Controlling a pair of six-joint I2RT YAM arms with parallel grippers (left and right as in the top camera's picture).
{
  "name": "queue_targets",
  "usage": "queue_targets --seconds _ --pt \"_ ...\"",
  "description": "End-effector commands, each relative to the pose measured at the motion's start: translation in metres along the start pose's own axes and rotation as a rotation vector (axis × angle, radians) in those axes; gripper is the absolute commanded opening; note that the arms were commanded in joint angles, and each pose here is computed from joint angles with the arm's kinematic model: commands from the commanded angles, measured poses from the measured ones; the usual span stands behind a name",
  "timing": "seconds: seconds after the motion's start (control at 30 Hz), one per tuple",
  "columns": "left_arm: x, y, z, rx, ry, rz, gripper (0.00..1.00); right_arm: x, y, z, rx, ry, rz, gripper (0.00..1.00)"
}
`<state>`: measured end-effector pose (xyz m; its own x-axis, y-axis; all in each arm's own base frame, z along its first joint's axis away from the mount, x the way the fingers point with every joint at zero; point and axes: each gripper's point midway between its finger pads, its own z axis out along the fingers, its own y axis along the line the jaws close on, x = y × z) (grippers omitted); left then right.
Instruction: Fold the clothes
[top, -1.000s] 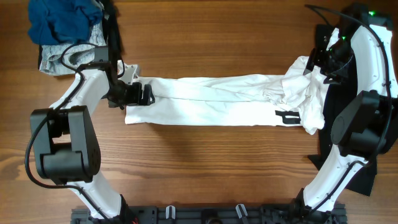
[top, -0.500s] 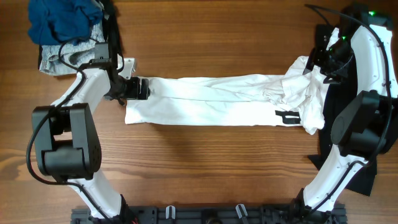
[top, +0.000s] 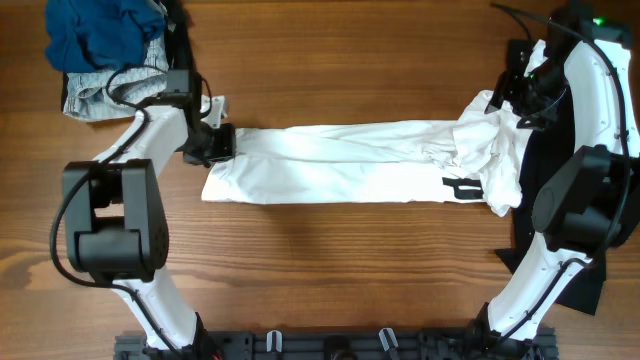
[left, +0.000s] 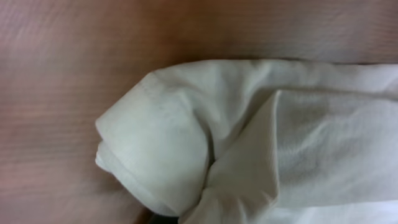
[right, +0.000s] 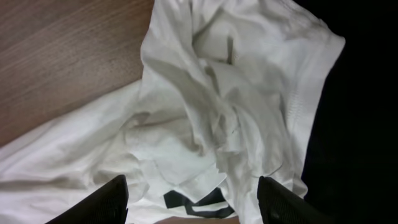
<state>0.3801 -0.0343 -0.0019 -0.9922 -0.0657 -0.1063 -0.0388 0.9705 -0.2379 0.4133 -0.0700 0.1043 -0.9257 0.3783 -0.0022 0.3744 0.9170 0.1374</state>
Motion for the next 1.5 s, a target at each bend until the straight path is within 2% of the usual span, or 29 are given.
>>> queue_targets --seconds 0.0,0.1,0.2,0.43,0.57,0.63,0.77,0.8,0.83,0.87,0.9,1.1,1.23,1.3,1.47 --pt "0.011 0.058 -0.030 -0.117 0.009 -0.110 0.04 -0.001 0.028 -0.013 -0.054 -0.053 -0.062 0.67" --pt "-0.005 0.069 -0.088 -0.130 -0.080 -0.099 0.04 -0.001 0.045 -0.011 -0.058 -0.066 -0.103 0.67" --pt "-0.020 0.045 -0.115 -0.033 -0.152 -0.074 0.04 -0.002 0.055 -0.010 -0.063 -0.079 -0.129 0.68" --pt "-0.013 -0.060 -0.097 0.084 -0.110 0.062 0.04 0.000 0.059 -0.010 -0.064 -0.077 -0.138 0.68" --pt "-0.011 -0.153 -0.084 0.154 -0.161 0.202 0.04 0.000 0.059 -0.010 -0.063 -0.077 -0.138 0.68" --pt "-0.008 -0.179 -0.075 0.160 -0.176 0.240 0.04 0.000 0.059 -0.010 -0.063 -0.076 -0.139 0.68" --pt "0.005 -0.194 -0.052 0.120 -0.135 0.283 0.21 0.001 0.059 -0.010 -0.061 -0.074 -0.162 0.68" --pt "0.006 -0.195 -0.048 0.118 -0.128 0.286 0.40 0.001 0.058 -0.010 -0.061 -0.072 -0.163 0.68" --pt "0.006 -0.196 -0.046 0.118 -0.125 0.288 0.70 0.001 0.058 -0.010 -0.060 -0.071 -0.163 0.68" --pt "0.006 -0.196 -0.046 0.119 -0.127 0.289 0.94 0.002 0.058 -0.010 -0.060 -0.068 -0.163 0.68" --pt "0.005 -0.197 -0.046 0.121 -0.132 0.290 1.00 0.003 0.058 -0.010 -0.059 -0.064 -0.162 0.68" --pt "0.004 -0.206 -0.048 0.171 -0.136 0.293 1.00 -0.002 0.061 -0.010 -0.073 -0.084 -0.162 0.68" --pt "0.018 -0.199 -0.046 0.150 -0.073 0.250 1.00 -0.014 0.091 -0.015 -0.221 -0.133 -0.145 0.68" --pt "0.029 -0.196 -0.044 0.137 -0.028 0.237 1.00 -0.014 0.091 -0.015 -0.220 -0.134 -0.150 0.68" --pt "0.034 -0.197 -0.043 0.134 -0.016 0.247 1.00 -0.012 0.091 -0.015 -0.219 -0.128 -0.156 0.68"
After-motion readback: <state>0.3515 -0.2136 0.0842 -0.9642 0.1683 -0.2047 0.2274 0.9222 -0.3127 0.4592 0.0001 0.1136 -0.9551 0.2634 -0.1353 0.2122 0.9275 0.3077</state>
